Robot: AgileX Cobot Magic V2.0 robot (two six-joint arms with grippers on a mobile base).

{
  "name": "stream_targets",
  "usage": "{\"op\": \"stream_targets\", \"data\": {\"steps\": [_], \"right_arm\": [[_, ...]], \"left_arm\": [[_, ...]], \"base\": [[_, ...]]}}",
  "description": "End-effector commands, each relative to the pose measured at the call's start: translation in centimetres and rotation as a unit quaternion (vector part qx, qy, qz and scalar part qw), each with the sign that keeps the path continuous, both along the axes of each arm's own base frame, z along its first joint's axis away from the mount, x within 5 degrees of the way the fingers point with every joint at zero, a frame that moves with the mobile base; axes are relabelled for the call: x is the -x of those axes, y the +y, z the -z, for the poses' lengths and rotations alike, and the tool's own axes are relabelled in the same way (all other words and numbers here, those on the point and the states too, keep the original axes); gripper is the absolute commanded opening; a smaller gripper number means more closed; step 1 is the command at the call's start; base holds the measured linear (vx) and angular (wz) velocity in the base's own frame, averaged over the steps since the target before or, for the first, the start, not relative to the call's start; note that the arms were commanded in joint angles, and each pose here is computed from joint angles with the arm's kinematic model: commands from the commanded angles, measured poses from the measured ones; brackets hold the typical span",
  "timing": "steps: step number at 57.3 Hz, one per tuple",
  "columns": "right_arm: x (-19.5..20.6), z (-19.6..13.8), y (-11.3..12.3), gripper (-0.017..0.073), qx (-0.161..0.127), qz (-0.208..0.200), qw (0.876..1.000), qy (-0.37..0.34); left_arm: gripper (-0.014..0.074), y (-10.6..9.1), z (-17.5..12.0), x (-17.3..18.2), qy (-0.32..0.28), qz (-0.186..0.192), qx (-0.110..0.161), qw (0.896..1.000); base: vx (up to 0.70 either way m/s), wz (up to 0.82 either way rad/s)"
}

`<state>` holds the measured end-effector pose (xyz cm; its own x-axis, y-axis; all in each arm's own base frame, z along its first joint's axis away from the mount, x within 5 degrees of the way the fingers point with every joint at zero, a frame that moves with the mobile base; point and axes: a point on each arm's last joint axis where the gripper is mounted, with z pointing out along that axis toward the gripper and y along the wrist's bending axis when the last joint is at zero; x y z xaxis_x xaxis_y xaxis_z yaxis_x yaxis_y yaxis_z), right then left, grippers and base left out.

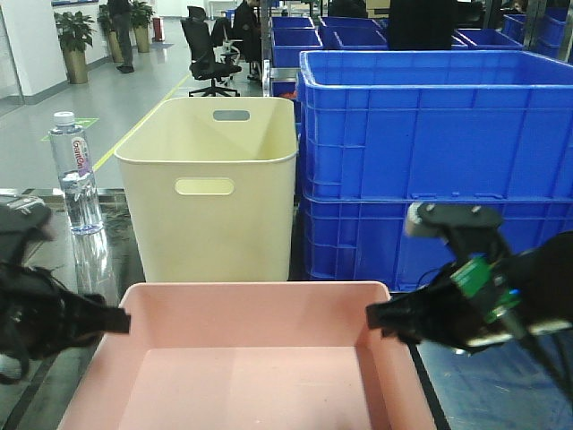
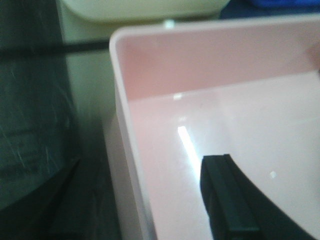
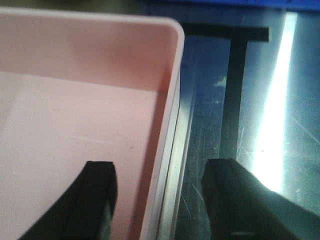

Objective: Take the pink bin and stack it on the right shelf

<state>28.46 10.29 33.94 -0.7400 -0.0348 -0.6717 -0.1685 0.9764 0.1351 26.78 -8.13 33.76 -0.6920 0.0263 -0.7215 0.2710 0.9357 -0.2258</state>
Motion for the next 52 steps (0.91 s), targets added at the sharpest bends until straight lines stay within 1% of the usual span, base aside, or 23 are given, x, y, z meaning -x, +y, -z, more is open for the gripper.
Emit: {"op": "stream_targets", "data": {"steps": [1, 3, 8, 13, 15, 17, 22, 29, 46, 49, 52], "right_arm": [[1.7, -4.7, -0.9, 0.0245, -0.027, 0.0, 0.994, -0.102], [2.3, -5.4, -1.1, 0.0171, -0.031, 0.0, 0.993, -0.113], [3.7, -6.9, -1.7, -0.0018, -0.04, 0.0, 0.99, -0.138], [4.6, -7.8, -2.0, -0.0014, -0.047, 0.0, 0.986, -0.158], [4.9, -8.1, -2.1, -0.0014, -0.048, 0.0, 0.985, -0.163], [5.2, -8.3, -2.2, -0.0014, -0.05, 0.0, 0.985, -0.166], [5.6, -8.7, -2.3, -0.0013, -0.053, 0.0, 0.983, -0.173], [5.7, -8.7, -2.4, -0.0013, -0.053, 0.0, 0.983, -0.174], [5.7, -8.7, -2.4, -0.0013, -0.053, 0.0, 0.983, -0.174], [5.7, -8.7, -2.4, -0.0013, -0.053, 0.0, 0.983, -0.175], [5.7, -8.7, -2.4, -0.0013, -0.053, 0.0, 0.983, -0.174]], "left_arm": [[0.0418, 0.7, -4.7, 1.9, -0.122, -0.014, 0.022, 0.992], [0.037, 1.0, -5.5, 2.6, -0.15, -0.013, 0.019, 0.988], [0.0236, 1.8, -7.0, 5.0, -0.221, -0.012, 0.011, 0.975], [0.0084, 2.4, -7.7, 7.1, -0.274, -0.011, -0.002, 0.962], [0.0031, 2.6, -7.8, 7.7, -0.287, -0.012, -0.004, 0.958], [-0.0011, 2.8, -7.9, 8.2, -0.293, -0.013, -0.003, 0.956], [-0.001, 3.0, -8.2, 9.4, -0.303, -0.012, 0.0, 0.953], [-0.0009, 3.2, -8.6, 10.0, -0.311, -0.012, 0.002, 0.95], [-0.0008, 3.1, -8.3, 9.9, -0.307, -0.012, 0.001, 0.952], [-0.0008, 3.2, -7.7, 9.7, -0.308, -0.014, -0.009, 0.951], [-0.0008, 3.5, -6.7, 10.0, -0.321, -0.017, -0.033, 0.946]], "base": [[0.0, 0.0], [0.0, 0.0], [0.0, 0.0], [0.0, 0.0], [0.0, 0.0], [0.0, 0.0], [0.0, 0.0], [0.0, 0.0], [0.0, 0.0], [0.0, 0.0], [0.0, 0.0]]}}
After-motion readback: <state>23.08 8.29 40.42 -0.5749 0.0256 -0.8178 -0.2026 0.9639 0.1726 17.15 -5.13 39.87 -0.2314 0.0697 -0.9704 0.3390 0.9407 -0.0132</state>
